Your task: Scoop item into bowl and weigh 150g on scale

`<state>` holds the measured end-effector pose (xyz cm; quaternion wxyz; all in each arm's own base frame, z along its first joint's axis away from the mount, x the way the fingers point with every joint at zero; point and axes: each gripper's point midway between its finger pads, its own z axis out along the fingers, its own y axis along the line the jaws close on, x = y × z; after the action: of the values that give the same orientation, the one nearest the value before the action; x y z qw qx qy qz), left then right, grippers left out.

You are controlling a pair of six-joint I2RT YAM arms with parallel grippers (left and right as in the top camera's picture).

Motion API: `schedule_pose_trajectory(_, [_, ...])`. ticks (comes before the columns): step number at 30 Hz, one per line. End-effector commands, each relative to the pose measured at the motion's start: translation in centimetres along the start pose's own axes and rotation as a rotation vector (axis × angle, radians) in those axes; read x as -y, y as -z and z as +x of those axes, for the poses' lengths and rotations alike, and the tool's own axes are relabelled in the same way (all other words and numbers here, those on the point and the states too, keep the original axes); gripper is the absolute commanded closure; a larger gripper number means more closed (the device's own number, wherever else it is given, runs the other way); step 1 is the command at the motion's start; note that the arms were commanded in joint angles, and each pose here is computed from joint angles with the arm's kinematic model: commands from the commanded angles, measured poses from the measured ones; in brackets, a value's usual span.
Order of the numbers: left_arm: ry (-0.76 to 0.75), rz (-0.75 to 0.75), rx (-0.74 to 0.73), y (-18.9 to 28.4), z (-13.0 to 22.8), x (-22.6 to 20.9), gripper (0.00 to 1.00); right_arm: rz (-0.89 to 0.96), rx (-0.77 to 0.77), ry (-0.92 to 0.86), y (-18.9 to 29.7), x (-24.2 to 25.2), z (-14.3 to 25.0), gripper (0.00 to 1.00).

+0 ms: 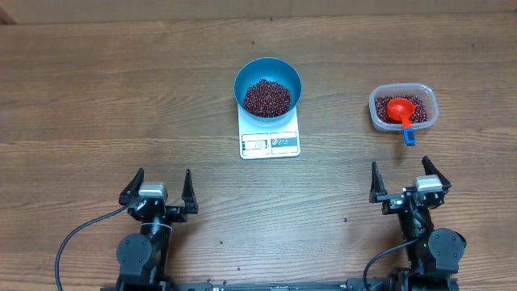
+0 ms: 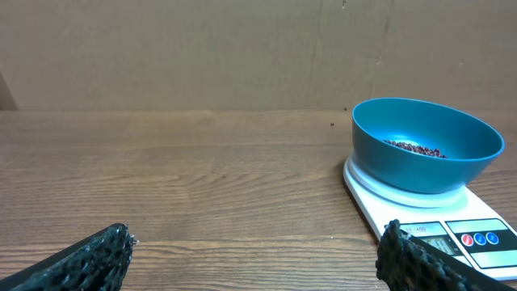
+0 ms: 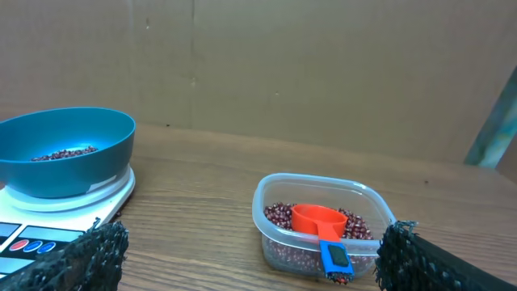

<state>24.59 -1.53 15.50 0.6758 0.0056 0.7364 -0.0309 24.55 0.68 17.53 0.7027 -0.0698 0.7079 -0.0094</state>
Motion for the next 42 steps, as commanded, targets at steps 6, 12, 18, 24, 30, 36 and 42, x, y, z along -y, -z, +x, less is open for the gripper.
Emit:
schedule_pose_trajectory(6, [-0.026, 0.004, 0.009, 0.04, -0.1, 0.01, 0.01, -0.003, 0.001, -0.007, 0.0, -0.07, 0.26, 0.0])
schedule_pose_trajectory(12, [-0.026, 0.004, 0.009, 0.04, -0.1, 0.01, 0.0, 0.028, -0.003, -0.076, 0.01, 0.46, 0.35, 0.0])
schedule_pose_trajectory(18, [-0.026, 0.004, 0.009, 0.04, -0.1, 0.01, 0.01, 0.027, -0.002, -0.076, 0.01, 0.45, 0.32, 0.0])
schedule_pose_trajectory(24, [-0.026, 0.004, 0.009, 0.04, -0.1, 0.01, 0.0, 0.027, -0.002, -0.076, 0.01, 0.44, 0.32, 0.0])
schedule_pose_trajectory(30, [-0.026, 0.004, 0.009, 0.04, -0.1, 0.01, 0.01, 0.027, -0.002, -0.076, 0.01, 0.45, 0.32, 0.0])
schedule_pose_trajectory(36, [-0.026, 0.004, 0.009, 0.04, -0.1, 0.01, 0.0, 0.027, -0.002, -0.076, 0.01, 0.45, 0.32, 0.0])
schedule_pose_trajectory(42, [-0.026, 0.004, 0.009, 0.04, -0.1, 0.01, 0.0, 0.027, -0.002, -0.076, 0.01, 0.45, 0.32, 0.0])
